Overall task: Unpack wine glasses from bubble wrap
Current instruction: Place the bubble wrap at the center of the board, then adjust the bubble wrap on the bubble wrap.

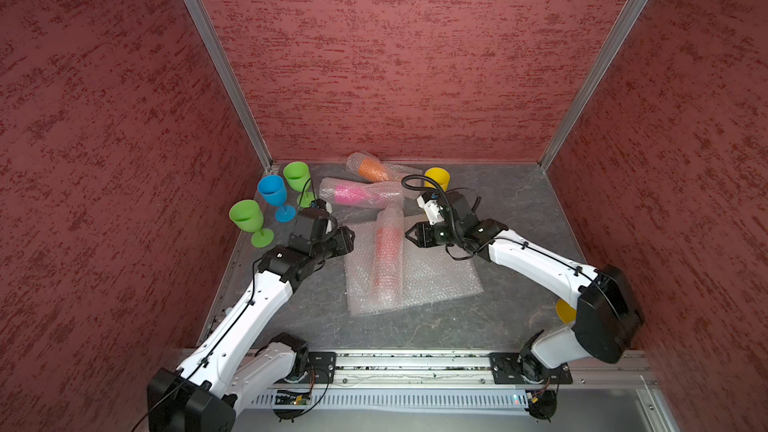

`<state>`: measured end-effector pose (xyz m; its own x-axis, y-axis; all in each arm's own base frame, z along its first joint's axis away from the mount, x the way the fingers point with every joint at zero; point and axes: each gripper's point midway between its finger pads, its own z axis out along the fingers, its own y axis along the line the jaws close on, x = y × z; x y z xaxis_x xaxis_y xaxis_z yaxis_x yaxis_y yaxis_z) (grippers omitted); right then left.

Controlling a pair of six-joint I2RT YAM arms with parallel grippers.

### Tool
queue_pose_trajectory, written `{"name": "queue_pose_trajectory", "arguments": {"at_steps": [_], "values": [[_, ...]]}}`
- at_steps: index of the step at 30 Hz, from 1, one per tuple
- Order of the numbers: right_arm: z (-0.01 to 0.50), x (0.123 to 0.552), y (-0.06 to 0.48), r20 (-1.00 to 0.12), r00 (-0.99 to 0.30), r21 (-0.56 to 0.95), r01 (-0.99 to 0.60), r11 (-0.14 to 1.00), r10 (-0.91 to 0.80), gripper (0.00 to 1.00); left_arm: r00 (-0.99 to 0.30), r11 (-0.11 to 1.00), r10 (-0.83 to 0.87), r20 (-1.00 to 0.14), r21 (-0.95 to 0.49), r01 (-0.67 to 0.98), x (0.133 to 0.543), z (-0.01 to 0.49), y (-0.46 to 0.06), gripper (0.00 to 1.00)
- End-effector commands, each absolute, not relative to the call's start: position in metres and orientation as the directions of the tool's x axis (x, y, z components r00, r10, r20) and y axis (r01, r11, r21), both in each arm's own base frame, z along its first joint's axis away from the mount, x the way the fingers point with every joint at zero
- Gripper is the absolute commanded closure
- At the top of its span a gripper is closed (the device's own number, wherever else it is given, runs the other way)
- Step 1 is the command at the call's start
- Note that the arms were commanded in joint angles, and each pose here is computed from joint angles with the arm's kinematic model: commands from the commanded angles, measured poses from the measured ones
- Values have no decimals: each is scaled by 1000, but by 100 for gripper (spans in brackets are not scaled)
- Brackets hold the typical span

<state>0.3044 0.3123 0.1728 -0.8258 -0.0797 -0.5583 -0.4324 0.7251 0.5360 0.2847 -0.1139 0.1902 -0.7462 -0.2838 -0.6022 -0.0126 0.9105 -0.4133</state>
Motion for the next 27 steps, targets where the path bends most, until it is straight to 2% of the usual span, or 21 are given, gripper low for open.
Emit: {"name": "queue_pose_trajectory", "arguments": {"at_steps": [1,2,4,6,9,11,16,21,23,27], "values": [[171,306,333,-591,-803,533,-459,711,-76,63,-756,908,-268,-597,-419,9,286,188,-119,39],[165,306,334,-585,-808,531,-448,719,-72,58,-761,906,-267,-591,-424,12,286,187,-121,39],[154,308,333,-575,-816,519,-419,745,-58,38,-777,899,-264,-572,-438,17,285,183,-126,39],[144,311,325,-572,-820,503,-376,778,-27,31,-799,894,-244,-550,-446,34,283,178,-136,39],[141,317,310,-589,-807,498,-315,808,48,32,-842,900,-182,-507,-431,64,277,171,-158,38],[144,321,298,-590,-800,521,-272,809,111,32,-859,924,-134,-494,-376,72,274,168,-171,33],[159,331,252,-594,-750,590,-160,791,291,30,-874,989,27,-484,-117,95,272,155,-206,10],[160,332,218,-588,-720,614,-102,783,368,29,-898,994,96,-429,84,66,282,130,-217,4],[162,331,209,-592,-706,621,-93,778,388,28,-908,994,89,-410,97,54,287,119,-219,3],[157,329,200,-593,-706,620,-91,779,389,28,-937,998,31,-348,-47,50,295,98,-237,2]]}}
